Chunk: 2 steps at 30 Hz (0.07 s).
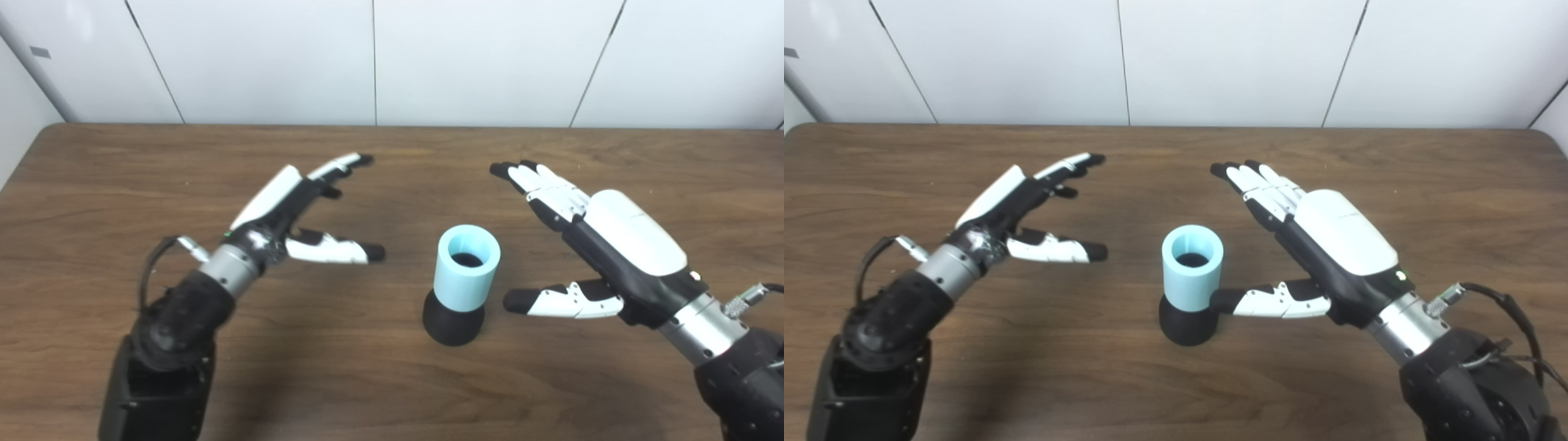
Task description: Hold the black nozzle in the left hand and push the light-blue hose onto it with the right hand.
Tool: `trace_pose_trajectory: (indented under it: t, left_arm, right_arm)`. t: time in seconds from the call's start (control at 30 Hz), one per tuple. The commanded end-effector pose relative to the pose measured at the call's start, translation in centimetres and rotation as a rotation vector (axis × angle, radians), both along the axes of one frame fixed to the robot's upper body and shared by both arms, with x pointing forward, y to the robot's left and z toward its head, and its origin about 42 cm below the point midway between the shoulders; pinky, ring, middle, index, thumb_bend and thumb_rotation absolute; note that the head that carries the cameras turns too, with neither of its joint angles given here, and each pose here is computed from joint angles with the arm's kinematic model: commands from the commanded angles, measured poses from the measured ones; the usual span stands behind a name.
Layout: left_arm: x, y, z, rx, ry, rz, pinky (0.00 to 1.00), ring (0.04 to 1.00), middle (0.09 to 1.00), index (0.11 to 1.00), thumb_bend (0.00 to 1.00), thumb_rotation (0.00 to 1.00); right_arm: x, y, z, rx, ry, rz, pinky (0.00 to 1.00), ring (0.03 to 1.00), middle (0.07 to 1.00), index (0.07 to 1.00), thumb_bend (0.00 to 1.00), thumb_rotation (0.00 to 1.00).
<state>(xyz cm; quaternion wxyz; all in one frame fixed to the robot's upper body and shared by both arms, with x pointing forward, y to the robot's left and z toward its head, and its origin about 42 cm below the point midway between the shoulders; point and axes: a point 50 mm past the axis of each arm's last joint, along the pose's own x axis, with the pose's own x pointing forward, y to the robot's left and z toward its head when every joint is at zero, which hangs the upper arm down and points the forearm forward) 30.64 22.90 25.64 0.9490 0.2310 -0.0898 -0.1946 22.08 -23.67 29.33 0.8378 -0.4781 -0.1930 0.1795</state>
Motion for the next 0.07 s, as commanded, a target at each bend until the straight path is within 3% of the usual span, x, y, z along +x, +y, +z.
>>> trace_pose_trajectory:
  t: [0.0, 0.03]
  left_arm:
    - [-0.22, 0.59, 0.14, -0.166, -0.02, 0.059, 0.83, 0.874, 0.903, 0.905, 0.91, 0.41]
    - [-0.37, 0.98, -0.3, -0.219, -0.016, 0.089, 0.8, 0.854, 0.884, 0.894, 0.85, 0.43]
  right_arm:
    - [0.33, -0.28, -0.16, 0.09, -0.004, -0.031, 0.9, 0.988, 0.977, 0.968, 0.61, 0.92]
    - [0.58, -0.35, -0.59, 0.125, 0.004, -0.042, 0.89, 0.982, 0.975, 0.966, 0.59, 0.92]
